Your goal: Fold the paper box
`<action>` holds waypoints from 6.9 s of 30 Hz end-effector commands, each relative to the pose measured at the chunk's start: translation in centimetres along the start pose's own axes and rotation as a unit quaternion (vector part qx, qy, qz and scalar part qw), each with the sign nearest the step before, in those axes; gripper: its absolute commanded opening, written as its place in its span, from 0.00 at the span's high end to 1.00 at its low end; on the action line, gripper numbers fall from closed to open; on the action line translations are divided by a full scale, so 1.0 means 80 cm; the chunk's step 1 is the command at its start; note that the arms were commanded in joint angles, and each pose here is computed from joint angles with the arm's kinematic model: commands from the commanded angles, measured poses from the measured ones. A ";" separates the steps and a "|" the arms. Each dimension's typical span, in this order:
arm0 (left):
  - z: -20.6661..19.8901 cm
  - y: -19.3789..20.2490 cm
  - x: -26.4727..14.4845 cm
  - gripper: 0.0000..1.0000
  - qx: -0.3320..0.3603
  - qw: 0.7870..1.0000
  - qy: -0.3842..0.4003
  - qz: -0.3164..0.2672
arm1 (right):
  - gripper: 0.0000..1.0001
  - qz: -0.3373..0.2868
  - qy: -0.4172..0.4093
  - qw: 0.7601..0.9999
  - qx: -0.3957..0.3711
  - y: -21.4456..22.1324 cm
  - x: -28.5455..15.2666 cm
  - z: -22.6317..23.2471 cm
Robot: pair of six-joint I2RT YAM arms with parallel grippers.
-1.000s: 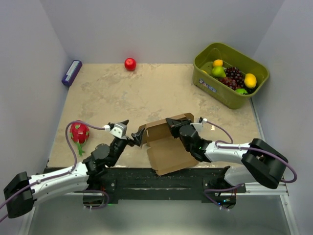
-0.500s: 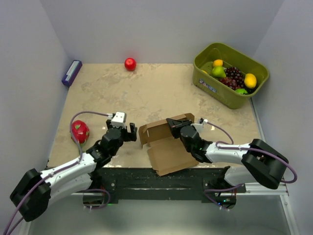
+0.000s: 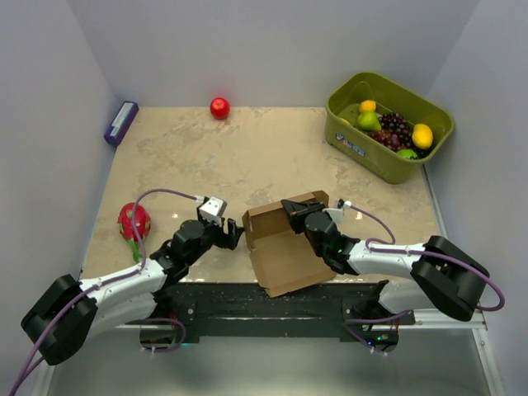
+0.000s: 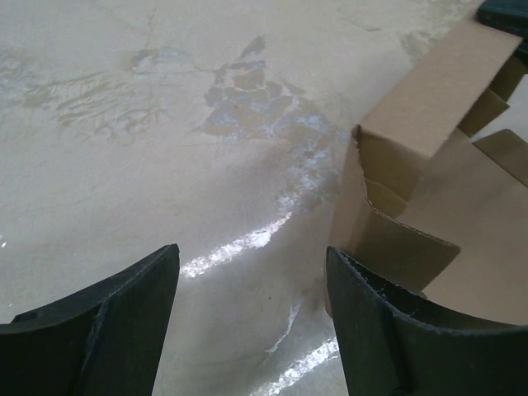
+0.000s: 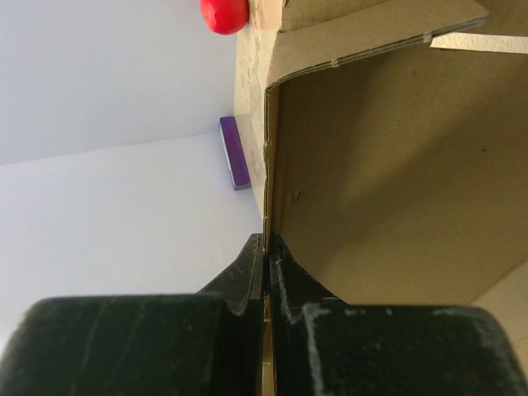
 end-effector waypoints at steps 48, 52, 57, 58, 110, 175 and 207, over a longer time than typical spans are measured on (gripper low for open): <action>-0.054 -0.025 0.010 0.30 0.013 0.993 0.026 -0.116 | 1.00 0.020 -0.115 0.993 -0.025 -0.011 -0.022 0.009; -0.053 -0.034 0.012 0.30 0.028 0.992 0.019 -0.121 | 1.00 0.035 -0.152 0.987 -0.029 0.001 -0.016 0.022; -0.039 -0.032 0.013 0.30 0.035 0.993 -0.009 -0.115 | 1.00 0.056 -0.206 0.977 -0.014 0.012 -0.005 0.018; -0.038 -0.031 0.013 0.30 0.038 0.993 -0.010 -0.113 | 1.00 0.060 -0.213 0.975 -0.013 0.013 -0.005 0.016; -0.025 0.001 0.057 0.93 0.033 0.983 -0.167 -0.064 | 0.82 0.052 -0.191 0.978 -0.064 0.011 -0.014 0.017; 0.046 -0.099 0.074 1.00 0.015 0.989 -0.011 0.149 | 1.00 0.014 0.082 0.815 -0.574 -0.072 -0.088 0.030; 0.051 -0.099 0.073 1.00 0.043 0.985 -0.069 0.152 | 0.27 0.051 -0.011 0.857 -0.512 -0.060 -0.123 0.090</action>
Point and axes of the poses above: each gripper's point midway between its finger pads, its own x axis out along the fingers, its own z axis along the line the jaws close on, y = z × x, the point moved 9 cm from there along -x, back along the fingers, and after that the axes turned 6 degrees about x, right-handed, at the moved point
